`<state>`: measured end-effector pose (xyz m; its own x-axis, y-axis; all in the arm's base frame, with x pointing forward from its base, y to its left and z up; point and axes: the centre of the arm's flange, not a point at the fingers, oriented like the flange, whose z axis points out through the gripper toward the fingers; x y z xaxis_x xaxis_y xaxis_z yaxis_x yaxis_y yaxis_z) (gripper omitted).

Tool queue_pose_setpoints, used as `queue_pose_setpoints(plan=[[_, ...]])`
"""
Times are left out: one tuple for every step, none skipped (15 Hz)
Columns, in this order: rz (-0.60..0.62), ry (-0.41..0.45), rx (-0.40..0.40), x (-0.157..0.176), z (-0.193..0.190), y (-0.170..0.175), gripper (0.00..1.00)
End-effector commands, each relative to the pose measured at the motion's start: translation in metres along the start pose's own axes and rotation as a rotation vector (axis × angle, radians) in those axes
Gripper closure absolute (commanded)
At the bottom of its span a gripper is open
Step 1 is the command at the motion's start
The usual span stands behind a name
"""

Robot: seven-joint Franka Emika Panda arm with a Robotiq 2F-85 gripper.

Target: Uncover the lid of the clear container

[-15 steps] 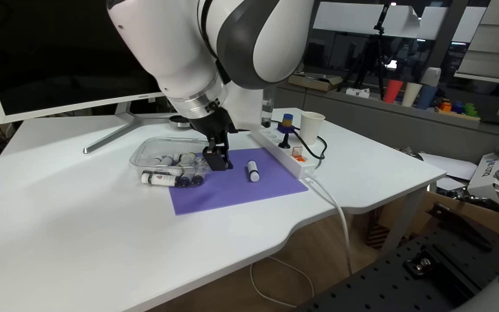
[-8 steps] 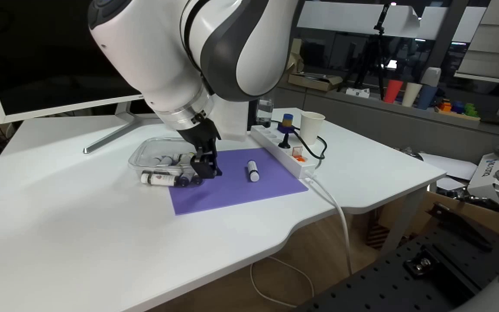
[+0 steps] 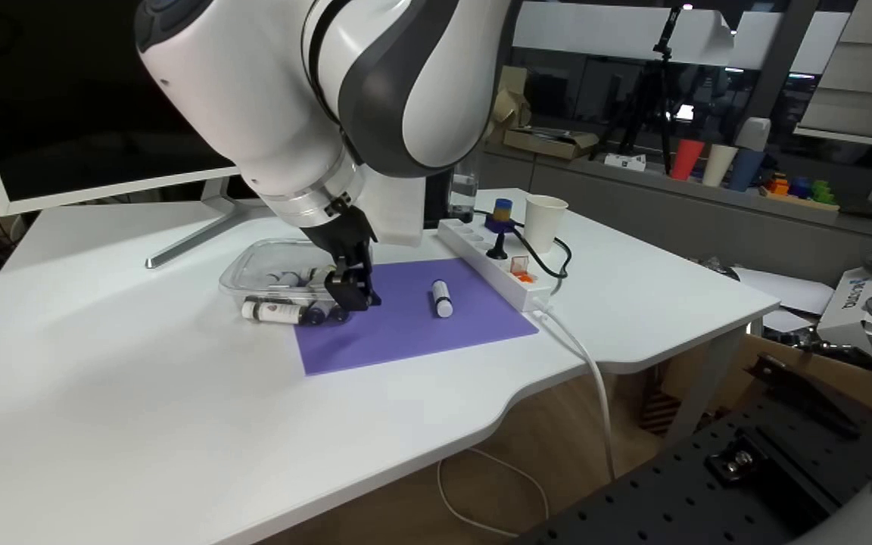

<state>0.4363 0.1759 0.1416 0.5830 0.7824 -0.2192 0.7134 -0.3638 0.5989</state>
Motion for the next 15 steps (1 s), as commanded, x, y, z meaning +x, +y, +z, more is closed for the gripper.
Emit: queue_pose_setpoints(plan=[[0.022, 0.005, -0.037, -0.002, -0.014, 0.004, 0.00], [0.027, 0.005, -0.038, -0.003, -0.017, 0.005, 0.00], [0.031, 0.005, -0.042, -0.004, -0.019, 0.007, 0.00], [0.035, 0.009, -0.047, -0.005, -0.022, 0.008, 0.00], [0.038, 0.013, -0.055, -0.005, -0.024, 0.010, 0.00], [0.042, 0.018, -0.060, -0.005, -0.026, 0.012, 0.00], [0.046, 0.024, -0.065, -0.004, -0.028, 0.013, 0.00], [0.049, 0.030, -0.068, -0.002, -0.030, 0.015, 0.00], [0.052, 0.033, -0.070, -0.001, -0.031, 0.016, 0.00], [0.054, 0.037, -0.067, 0.000, -0.031, 0.017, 0.00], [0.060, 0.039, -0.068, 0.000, -0.030, 0.018, 0.00], [0.070, 0.043, -0.070, 0.000, -0.030, 0.019, 0.00], [0.087, 0.048, -0.070, 0.001, -0.030, 0.020, 0.00], [0.102, 0.051, -0.067, 0.001, -0.030, 0.021, 0.00], [0.142, 0.065, -0.052, 0.002, -0.030, 0.023, 0.00]])
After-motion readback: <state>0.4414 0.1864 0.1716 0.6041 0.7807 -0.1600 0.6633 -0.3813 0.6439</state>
